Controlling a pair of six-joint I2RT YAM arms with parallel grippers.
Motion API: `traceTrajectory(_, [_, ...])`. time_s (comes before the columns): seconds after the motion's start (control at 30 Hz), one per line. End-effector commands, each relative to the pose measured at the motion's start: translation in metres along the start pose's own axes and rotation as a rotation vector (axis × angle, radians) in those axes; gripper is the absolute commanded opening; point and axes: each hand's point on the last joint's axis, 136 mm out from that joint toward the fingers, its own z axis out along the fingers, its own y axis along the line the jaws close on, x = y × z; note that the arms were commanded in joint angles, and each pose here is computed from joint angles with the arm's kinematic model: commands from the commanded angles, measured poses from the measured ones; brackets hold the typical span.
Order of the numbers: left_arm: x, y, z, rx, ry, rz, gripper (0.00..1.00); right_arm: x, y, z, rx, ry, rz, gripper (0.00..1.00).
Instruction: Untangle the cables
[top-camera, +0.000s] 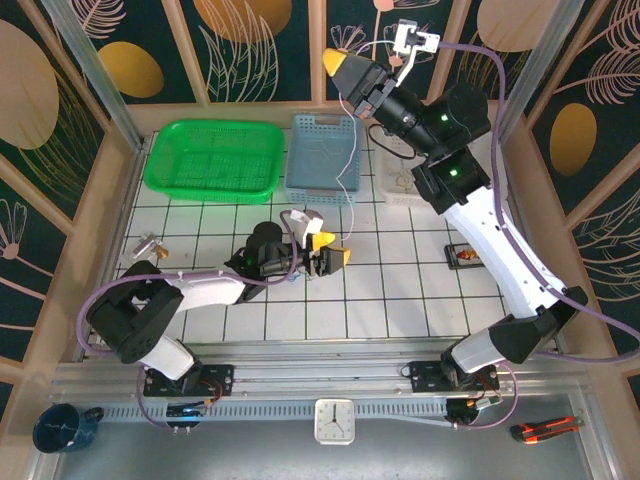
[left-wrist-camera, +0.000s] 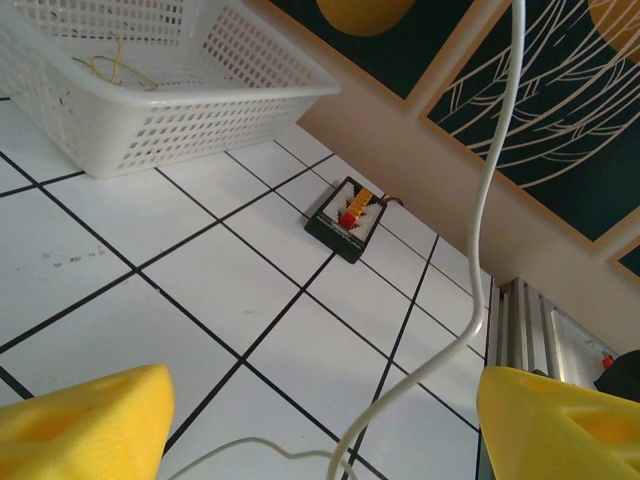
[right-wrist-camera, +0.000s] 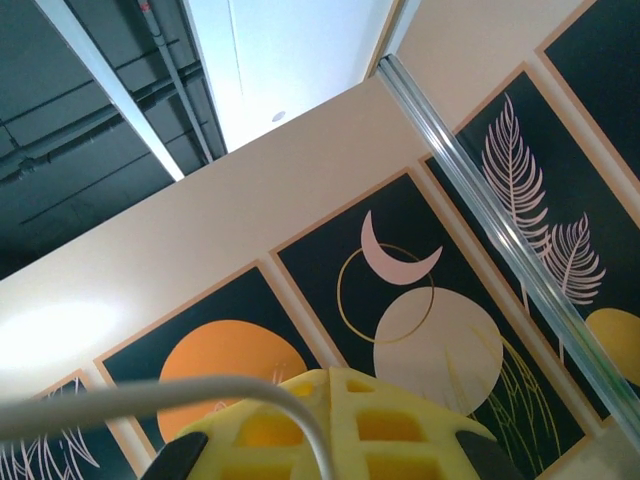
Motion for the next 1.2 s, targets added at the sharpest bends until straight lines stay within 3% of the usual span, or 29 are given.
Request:
traceTrajectory(0.0, [-0.020, -0.012, 0.007, 0.050, -0.047, 0.023, 0.79, -0.014, 0.030, -0.007, -0.062, -0.047, -0.053, 0.00])
traceTrajectory(0.13, [-0.020, -0.011, 0.012, 0.057, -0.043, 0.024, 0.69, -0.013, 0.030, -0.009, -0.055, -0.047, -0.059, 0.00])
traceTrajectory(0.37, [-0.036, -0.018, 0.007, 0.063, -0.094, 0.032, 0.01, -0.011, 0.013, -0.037, 0.038, -0.065, -0.090, 0.00])
traceTrajectory(0.6, [-0.079, -0.043, -0.018, 0.056, -0.193, 0.066, 0.00, 0.026, -0.055, -0.118, 0.232, -0.053, -0.060, 0.00])
traceTrajectory(0.8, [-0.107, -0.057, -0.028, 0.056, -0.239, 0.037, 0.00, 0.076, -0.081, -0.176, 0.334, 0.018, -0.170, 0.00])
traceTrajectory(1.17, [-0.157, -0.069, -0.028, 0.114, -0.288, -0.092, 0.00, 0.153, -0.110, -0.215, 0.329, 0.174, -0.175, 0.00])
